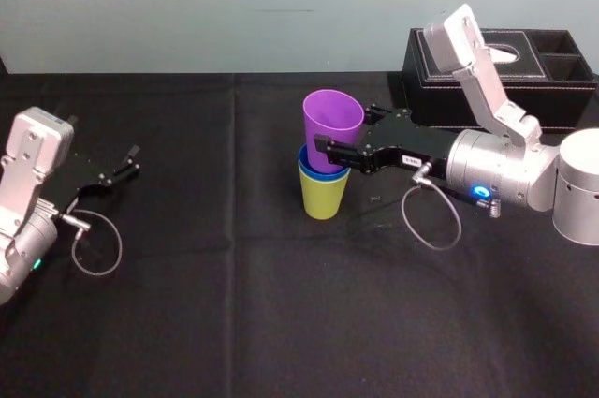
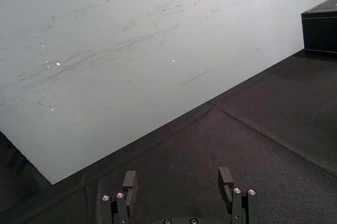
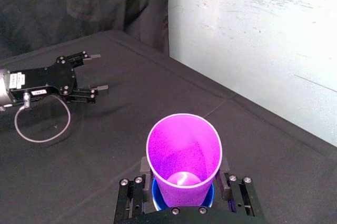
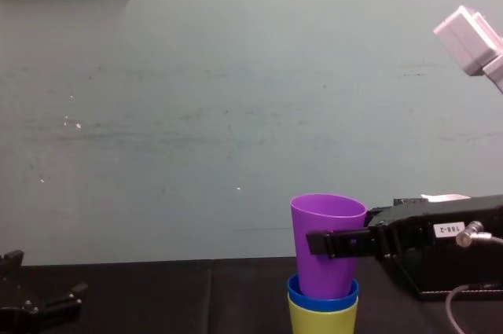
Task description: Stack the three plastic cups sequentially using one hand.
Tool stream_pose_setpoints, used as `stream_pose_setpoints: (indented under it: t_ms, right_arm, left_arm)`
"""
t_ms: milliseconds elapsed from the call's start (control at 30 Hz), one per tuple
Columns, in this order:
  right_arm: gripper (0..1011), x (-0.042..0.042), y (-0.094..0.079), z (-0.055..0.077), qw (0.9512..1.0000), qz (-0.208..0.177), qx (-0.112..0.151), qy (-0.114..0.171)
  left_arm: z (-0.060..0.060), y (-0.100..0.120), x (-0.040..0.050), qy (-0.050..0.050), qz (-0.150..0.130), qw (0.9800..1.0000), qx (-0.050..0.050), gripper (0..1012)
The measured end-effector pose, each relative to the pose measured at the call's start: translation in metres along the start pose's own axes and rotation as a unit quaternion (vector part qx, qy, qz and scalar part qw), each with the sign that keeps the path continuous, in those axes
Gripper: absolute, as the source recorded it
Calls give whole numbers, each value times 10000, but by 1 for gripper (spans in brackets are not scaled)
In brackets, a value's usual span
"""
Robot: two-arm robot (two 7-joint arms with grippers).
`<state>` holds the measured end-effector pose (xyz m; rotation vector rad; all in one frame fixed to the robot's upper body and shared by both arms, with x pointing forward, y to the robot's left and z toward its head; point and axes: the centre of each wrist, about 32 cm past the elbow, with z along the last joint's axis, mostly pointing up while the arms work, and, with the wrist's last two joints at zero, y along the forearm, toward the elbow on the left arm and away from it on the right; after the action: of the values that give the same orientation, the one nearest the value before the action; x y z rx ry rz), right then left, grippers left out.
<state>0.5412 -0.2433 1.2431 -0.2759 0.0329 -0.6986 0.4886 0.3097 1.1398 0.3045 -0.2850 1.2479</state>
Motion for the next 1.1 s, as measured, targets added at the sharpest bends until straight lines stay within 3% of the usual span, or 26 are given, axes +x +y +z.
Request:
stream_pose_setpoints:
  t_ms: [733, 1100]
  right_arm:
    - [728, 15, 54, -61, 10000, -13, -53, -2]
    - [990, 15, 50, -59, 10000, -17, -52, -1]
  left_arm:
    - [0, 0, 0, 0, 0, 10000, 0, 1011]
    - [0, 0, 0, 0, 0, 10000, 0, 1011]
